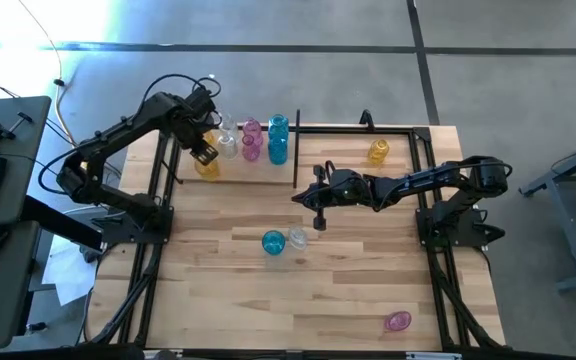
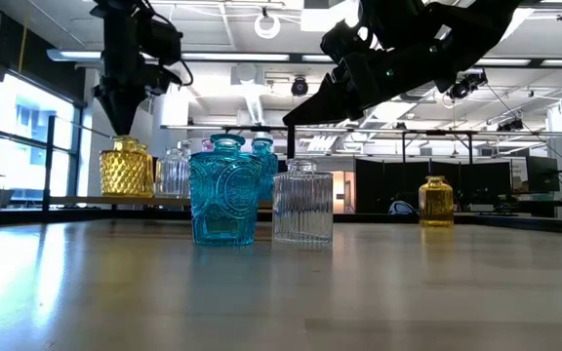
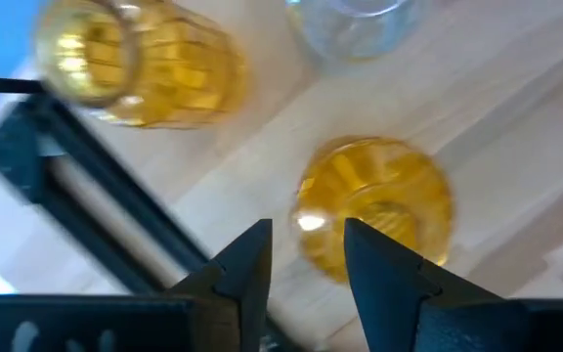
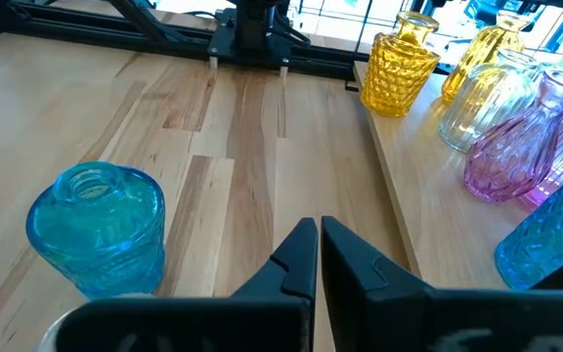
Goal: Sort vases onto shelf
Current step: Put the bottom yellow flower vase aligned with the other yellow flower vase on the shelf
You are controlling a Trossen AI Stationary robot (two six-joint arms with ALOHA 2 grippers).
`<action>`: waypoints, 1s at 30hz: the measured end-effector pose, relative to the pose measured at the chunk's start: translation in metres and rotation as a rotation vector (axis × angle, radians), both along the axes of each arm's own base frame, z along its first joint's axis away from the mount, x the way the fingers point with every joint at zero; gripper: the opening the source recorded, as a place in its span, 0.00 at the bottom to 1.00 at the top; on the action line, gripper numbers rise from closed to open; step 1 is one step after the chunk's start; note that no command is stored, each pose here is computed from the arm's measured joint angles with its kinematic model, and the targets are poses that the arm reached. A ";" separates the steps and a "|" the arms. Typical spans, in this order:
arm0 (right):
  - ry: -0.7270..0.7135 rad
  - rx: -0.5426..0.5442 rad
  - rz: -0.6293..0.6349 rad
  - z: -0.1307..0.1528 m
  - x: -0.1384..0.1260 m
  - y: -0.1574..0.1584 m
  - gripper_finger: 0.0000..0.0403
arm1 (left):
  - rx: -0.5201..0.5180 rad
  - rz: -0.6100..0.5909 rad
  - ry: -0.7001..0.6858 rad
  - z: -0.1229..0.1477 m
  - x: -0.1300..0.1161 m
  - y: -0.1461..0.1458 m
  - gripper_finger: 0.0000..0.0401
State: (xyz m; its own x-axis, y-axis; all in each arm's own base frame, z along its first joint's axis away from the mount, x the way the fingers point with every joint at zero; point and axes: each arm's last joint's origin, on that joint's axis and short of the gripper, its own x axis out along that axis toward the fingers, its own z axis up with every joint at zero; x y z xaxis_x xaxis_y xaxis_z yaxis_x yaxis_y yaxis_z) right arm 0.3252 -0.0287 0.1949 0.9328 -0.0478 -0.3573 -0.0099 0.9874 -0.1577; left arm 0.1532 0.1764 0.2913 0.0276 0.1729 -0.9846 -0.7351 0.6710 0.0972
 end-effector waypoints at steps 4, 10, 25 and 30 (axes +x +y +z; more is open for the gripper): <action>0.000 0.000 0.000 0.000 0.000 0.000 0.00 | 0.058 -0.031 0.048 0.015 -0.003 -0.002 0.30; 0.006 0.003 -0.002 -0.001 0.000 0.000 0.00 | 0.079 -0.144 -0.148 0.037 0.002 -0.039 0.14; 0.039 0.014 -0.004 -0.004 -0.001 0.000 0.00 | 0.208 -0.005 -0.334 -0.057 0.023 -0.107 0.00; 0.045 0.014 -0.005 -0.004 -0.002 0.000 0.00 | 0.254 0.031 -0.279 -0.066 0.019 -0.109 0.00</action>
